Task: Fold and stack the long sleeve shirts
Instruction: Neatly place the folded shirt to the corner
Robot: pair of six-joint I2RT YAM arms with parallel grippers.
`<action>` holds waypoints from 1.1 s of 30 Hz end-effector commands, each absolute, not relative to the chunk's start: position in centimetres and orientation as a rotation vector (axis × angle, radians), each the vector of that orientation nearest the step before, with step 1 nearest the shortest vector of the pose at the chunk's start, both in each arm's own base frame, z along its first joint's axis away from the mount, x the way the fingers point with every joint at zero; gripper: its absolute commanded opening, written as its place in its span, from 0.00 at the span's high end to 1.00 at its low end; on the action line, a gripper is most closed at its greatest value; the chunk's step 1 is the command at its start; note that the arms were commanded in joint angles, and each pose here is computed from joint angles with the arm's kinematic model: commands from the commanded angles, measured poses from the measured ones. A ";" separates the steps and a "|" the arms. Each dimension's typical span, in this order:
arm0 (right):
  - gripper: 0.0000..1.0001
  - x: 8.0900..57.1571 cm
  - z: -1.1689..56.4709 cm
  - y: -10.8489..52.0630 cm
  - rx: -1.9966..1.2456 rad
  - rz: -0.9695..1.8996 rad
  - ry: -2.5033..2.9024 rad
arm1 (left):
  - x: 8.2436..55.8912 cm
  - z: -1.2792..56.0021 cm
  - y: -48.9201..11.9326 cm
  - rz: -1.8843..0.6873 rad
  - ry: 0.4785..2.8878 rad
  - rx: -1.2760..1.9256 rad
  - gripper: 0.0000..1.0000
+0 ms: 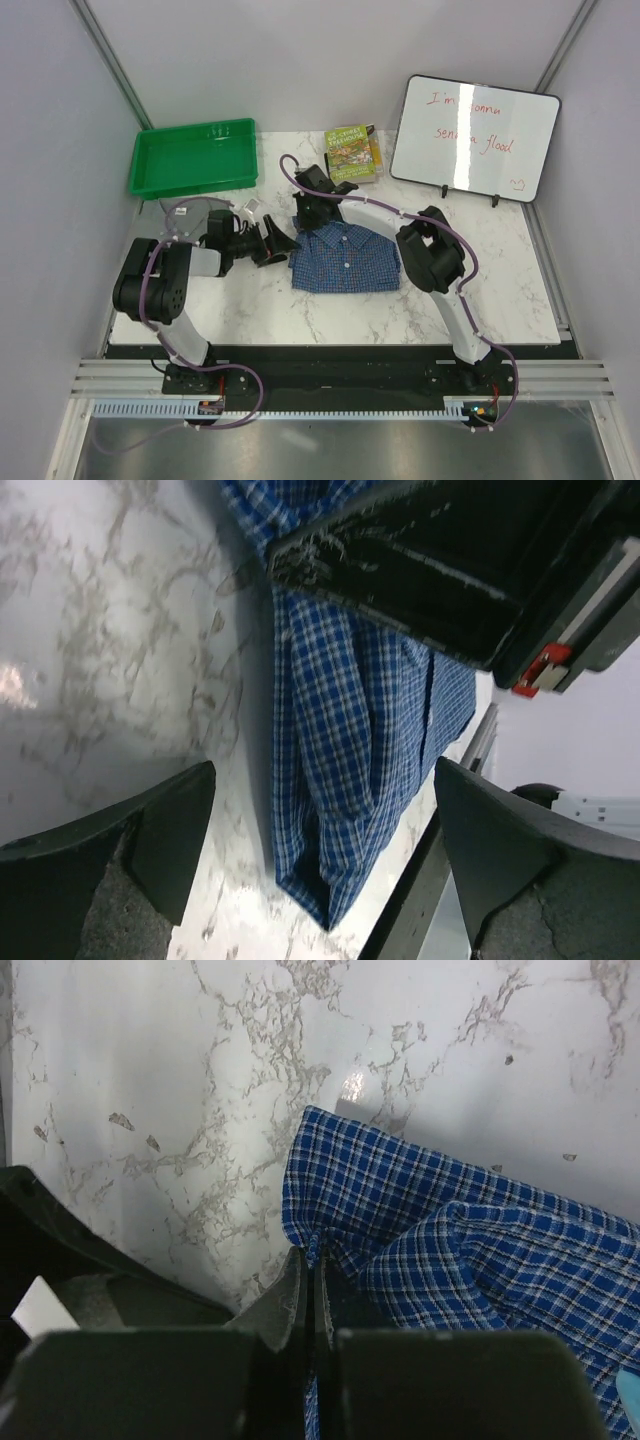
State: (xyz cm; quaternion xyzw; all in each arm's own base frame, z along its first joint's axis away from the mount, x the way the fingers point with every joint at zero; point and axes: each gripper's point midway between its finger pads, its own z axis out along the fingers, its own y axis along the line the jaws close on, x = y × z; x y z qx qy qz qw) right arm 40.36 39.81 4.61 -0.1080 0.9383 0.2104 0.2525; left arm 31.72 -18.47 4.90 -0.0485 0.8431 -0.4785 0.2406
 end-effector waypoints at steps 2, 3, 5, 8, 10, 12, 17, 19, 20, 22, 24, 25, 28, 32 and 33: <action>1.00 40.5 9.1 40.5 -0.262 0.670 2.476 | 32.3 4.5 -20.4 -1.446 2.227 -0.166 0.01; 1.00 40.5 9.2 40.5 -0.257 0.673 2.476 | 32.4 4.5 -20.6 -1.455 2.224 -0.176 0.01; 1.00 40.5 9.4 40.6 -0.251 0.681 2.475 | 32.2 4.1 -21.2 -1.463 2.238 -0.180 0.02; 1.00 40.6 9.7 40.7 -0.237 0.694 2.472 | 32.2 3.2 -21.6 -1.444 2.266 -0.232 0.05; 1.00 40.8 10.1 40.8 -0.229 0.699 2.464 | 32.0 2.6 -21.5 -1.436 2.290 -0.265 0.09; 1.00 40.8 10.5 40.9 -0.218 0.709 2.459 | 32.2 2.2 -21.3 -1.402 2.306 -0.298 0.15; 1.00 40.9 10.9 41.3 -0.194 0.733 2.457 | 33.1 2.8 -21.4 -1.377 2.303 -0.300 0.30; 1.00 40.9 11.2 41.6 -0.181 0.760 2.458 | 33.5 2.8 -21.4 -1.364 2.302 -0.305 0.32; 1.00 40.9 11.4 41.7 -0.175 0.767 2.455 | 33.9 2.6 -21.6 -1.364 2.305 -0.302 0.33; 1.00 40.9 11.6 41.8 -0.163 0.777 2.452 | 34.3 2.4 -22.0 -1.381 2.310 -0.299 0.32; 1.00 41.1 11.9 41.9 -0.159 0.779 2.444 | 34.5 2.6 -22.7 -1.416 2.300 -0.284 0.30; 1.00 41.1 11.9 41.8 -0.158 0.776 2.444 | 34.5 2.7 -22.9 -1.422 2.297 -0.278 0.28; 1.00 41.2 12.1 41.9 -0.152 0.783 2.441 | 34.3 2.5 -23.7 -1.441 2.300 -0.268 0.27; 1.00 41.2 12.2 41.5 -0.147 0.779 2.440 | 33.7 2.1 -23.7 -1.431 2.328 -0.291 0.44; 1.00 41.2 12.1 41.4 -0.147 0.776 2.442 | 33.5 2.0 -23.5 -1.424 2.341 -0.289 0.53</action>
